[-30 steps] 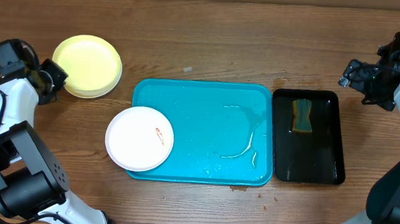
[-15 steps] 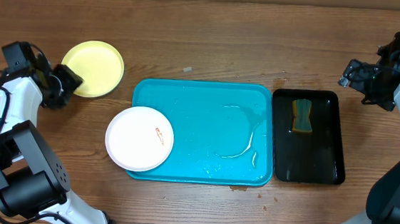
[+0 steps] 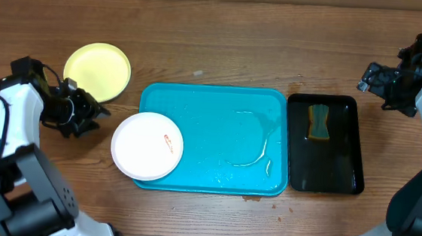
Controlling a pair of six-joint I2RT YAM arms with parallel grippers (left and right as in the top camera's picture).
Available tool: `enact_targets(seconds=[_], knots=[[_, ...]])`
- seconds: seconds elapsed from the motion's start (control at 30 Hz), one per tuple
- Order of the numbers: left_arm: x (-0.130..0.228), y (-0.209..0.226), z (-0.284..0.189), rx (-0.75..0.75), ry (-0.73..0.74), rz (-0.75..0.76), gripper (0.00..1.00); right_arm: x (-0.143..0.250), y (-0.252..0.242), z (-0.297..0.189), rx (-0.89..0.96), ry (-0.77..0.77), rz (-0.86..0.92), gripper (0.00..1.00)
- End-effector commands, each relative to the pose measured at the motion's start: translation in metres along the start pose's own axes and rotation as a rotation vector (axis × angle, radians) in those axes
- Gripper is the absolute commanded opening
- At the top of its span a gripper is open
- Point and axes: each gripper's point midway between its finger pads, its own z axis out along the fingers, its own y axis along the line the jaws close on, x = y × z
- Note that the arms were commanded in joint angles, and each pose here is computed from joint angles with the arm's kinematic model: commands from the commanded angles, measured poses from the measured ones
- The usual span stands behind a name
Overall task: Clean dirty plates on tray and stack at the side
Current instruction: 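Release the stacked plate and hold the left gripper beside it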
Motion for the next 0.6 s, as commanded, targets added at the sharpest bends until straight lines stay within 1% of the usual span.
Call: enact_targets(seconds=[0.0,0.07,0.27,0.37,0.57], knots=[[0.009,0.010,-0.007,-0.110,-0.007,0.062,0.44,-0.003,0.002,-0.003,-0.008,-0.013,0.001,1.00],[0.022,0.007,0.001,-0.126,0.039,0.077,0.39,-0.003,0.002,-0.003,-0.008,-0.012,0.001,1.00],[0.041,0.014,0.027,-0.262,0.077,0.148,0.39,-0.003,0.002,-0.003,-0.008,-0.013,0.001,1.00],[0.043,0.018,0.030,-0.314,0.069,0.159,0.40,-0.003,0.002,-0.003,-0.008,-0.013,0.001,1.00],[0.041,0.021,0.029,-0.341,0.059,0.164,0.40,-0.003,0.002,-0.003,-0.008,-0.012,0.001,1.00]])
